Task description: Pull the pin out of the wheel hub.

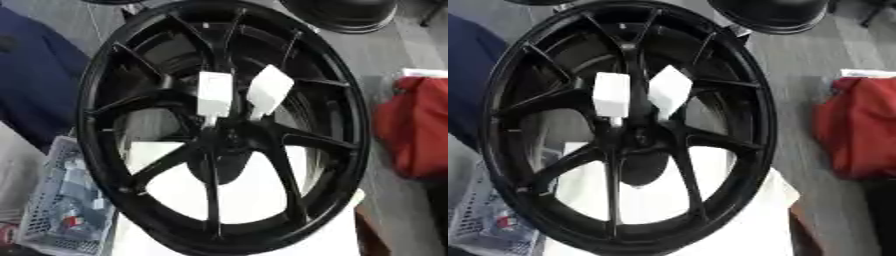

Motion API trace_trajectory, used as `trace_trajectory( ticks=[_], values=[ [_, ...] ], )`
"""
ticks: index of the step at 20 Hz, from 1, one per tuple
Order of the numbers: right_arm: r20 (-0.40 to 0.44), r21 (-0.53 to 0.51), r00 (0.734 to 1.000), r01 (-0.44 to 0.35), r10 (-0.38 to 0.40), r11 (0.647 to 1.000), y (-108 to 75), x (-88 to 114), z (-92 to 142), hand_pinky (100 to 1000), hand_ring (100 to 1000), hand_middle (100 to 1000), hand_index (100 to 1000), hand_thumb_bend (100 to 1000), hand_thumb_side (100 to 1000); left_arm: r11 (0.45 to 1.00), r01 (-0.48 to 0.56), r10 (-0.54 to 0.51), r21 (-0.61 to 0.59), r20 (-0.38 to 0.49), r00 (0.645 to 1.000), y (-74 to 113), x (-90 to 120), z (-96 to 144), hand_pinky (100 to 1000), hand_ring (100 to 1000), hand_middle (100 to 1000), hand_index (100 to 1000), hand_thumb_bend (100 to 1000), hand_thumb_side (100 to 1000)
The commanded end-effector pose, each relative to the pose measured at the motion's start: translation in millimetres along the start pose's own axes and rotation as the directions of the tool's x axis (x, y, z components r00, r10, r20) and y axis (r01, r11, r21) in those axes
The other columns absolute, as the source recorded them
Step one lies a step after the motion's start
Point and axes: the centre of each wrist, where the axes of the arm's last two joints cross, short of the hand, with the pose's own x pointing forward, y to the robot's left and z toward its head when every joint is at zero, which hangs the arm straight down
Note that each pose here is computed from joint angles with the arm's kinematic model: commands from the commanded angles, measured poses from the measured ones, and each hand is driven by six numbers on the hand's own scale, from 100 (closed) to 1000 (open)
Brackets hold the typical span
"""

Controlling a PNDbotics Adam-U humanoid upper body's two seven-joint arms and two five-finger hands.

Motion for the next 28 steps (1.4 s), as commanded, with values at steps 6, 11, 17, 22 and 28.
trace_trajectory(
  ticks=[6,11,17,22,28],
  values=[
    [0.12,0.137,0.987,-0.124,0.107,0.983,-6.8,26.7,-10.9,865,881,792,819,100,172,0.999,0.036,-0.036,-0.031,0.026,0.999,2.8,10.5,-5.5,819,600,732,889,153,834],
    [0.184,0.226,0.976,-0.161,0.121,0.961,0.1,37.0,-18.6,866,887,797,821,100,182,0.999,0.034,-0.033,-0.03,0.027,0.999,3.4,11.2,-6.0,819,600,732,889,154,834],
    [0.258,0.319,0.958,-0.207,0.125,0.925,8.0,43.8,-23.8,868,892,798,819,100,199,0.999,0.038,-0.037,-0.031,0.028,0.999,4.2,11.6,-6.0,820,600,733,889,154,835],
    [0.317,0.367,0.942,-0.229,0.11,0.901,10.3,51.6,-28.5,866,885,792,819,100,204,0.999,0.038,-0.037,-0.032,0.027,0.999,4.4,12.0,-6.3,821,600,733,889,154,835],
    [0.371,0.429,0.925,-0.249,0.082,0.868,16.8,60.9,-34.2,870,889,799,840,100,215,0.999,0.035,-0.034,-0.034,0.028,0.999,4.1,12.2,-7.0,822,599,733,889,155,836]
  ],
)
